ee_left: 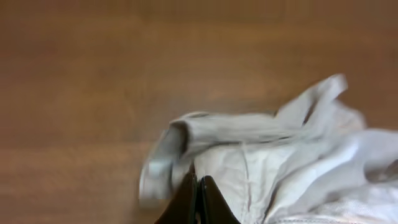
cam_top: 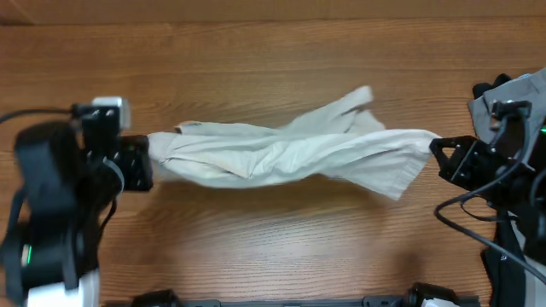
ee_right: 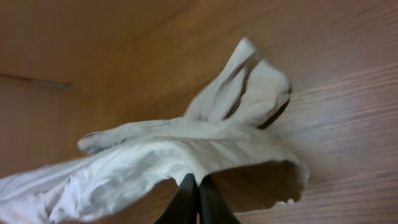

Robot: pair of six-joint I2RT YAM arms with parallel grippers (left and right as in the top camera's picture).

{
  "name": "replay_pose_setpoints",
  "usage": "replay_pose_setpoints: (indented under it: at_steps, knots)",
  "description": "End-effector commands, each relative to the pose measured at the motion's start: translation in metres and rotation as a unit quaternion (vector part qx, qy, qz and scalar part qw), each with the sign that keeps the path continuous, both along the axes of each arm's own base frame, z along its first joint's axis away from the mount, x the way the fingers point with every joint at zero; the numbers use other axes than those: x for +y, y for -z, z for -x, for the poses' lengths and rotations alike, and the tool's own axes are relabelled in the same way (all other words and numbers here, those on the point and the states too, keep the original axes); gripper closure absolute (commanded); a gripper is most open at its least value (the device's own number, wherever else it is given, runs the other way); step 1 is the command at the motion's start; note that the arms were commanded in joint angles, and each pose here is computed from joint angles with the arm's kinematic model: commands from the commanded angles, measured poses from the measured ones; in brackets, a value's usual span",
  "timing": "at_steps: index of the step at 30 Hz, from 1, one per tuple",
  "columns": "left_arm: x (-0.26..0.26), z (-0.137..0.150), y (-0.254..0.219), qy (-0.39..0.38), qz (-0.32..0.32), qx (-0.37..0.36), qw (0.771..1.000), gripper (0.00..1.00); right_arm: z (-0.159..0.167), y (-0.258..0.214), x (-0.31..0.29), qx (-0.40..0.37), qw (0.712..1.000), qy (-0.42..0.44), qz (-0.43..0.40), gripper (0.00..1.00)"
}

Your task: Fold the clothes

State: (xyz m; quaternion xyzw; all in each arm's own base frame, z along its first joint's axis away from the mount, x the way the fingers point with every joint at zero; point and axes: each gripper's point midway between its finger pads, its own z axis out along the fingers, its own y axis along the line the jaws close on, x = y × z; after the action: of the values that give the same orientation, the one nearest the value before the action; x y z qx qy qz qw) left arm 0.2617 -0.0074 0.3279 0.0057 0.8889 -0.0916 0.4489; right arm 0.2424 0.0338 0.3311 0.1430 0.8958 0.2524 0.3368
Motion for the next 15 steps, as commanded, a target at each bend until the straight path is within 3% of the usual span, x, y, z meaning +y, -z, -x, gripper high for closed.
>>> replay_pose_setpoints:
  at_steps: [1, 4, 8, 15]
  knots:
    - [0.011, 0.019, -0.041, -0.04, -0.026, -0.073, 0.996, 0.96, 0.002, -0.018, 0.0, -0.027, 1.0, 0.0, 0.012, 0.96]
    - [0.021, 0.022, -0.049, -0.071, -0.034, -0.089, 0.993, 0.96, -0.004, -0.02, -0.009, -0.036, 0.999, 0.016, 0.03, 0.96]
    - [0.009, 0.026, -0.064, -0.046, -0.018, -0.105, 0.993, 0.96, -0.002, -0.033, -0.006, -0.058, 0.998, 0.002, 0.037, 0.96]
    - [-0.001, 0.064, -0.166, -0.037, -0.032, -0.231, 0.972, 0.96, 0.032, -0.115, 0.002, -0.158, 0.985, -0.001, 0.064, 0.96]
